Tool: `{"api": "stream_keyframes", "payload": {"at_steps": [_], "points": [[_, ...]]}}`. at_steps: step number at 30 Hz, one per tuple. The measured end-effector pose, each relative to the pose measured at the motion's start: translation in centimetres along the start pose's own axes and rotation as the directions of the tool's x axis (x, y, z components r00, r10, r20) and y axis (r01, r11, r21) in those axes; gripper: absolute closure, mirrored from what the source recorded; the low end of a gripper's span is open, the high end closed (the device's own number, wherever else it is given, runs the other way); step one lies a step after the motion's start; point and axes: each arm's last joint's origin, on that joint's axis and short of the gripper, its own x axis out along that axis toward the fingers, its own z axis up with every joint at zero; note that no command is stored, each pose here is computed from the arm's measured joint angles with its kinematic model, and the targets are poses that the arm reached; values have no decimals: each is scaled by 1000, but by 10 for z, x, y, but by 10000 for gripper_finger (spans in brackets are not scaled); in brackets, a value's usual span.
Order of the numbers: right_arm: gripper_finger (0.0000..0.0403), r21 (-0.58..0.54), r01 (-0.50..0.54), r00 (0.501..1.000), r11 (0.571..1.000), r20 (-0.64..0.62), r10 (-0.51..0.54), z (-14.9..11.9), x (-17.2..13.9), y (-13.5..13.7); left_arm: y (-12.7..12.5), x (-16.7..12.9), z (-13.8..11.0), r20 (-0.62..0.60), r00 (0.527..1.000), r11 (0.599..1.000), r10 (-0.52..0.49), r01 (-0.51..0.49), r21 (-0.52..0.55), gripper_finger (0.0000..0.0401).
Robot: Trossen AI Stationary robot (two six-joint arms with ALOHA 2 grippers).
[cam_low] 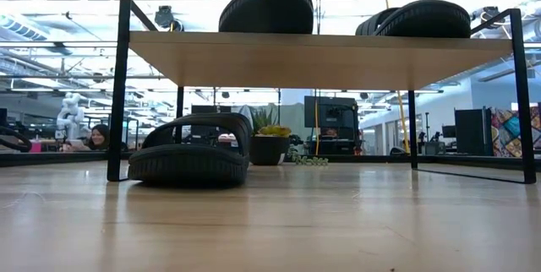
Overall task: Pick and place slides into the shelf
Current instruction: Put the black sandal under the shelf
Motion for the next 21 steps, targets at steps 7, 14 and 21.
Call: {"api": "stream_keyframes", "payload": {"at_steps": [7, 14, 21], "points": [[238, 29, 36, 999, 999, 16, -36, -1, 2, -5, 1, 0, 1, 10, 1000, 1000, 15, -15, 15, 401], [238, 22, 14, 996, 1000, 90, -16, 0, 2, -5, 3, 0, 2, 20, 999, 999, 36, -37, 35, 401], [238, 29, 2, 992, 1000, 129, -6, 2, 7, -9, 4, 0, 2, 14, 999, 998, 51, -52, 42, 401]]}}
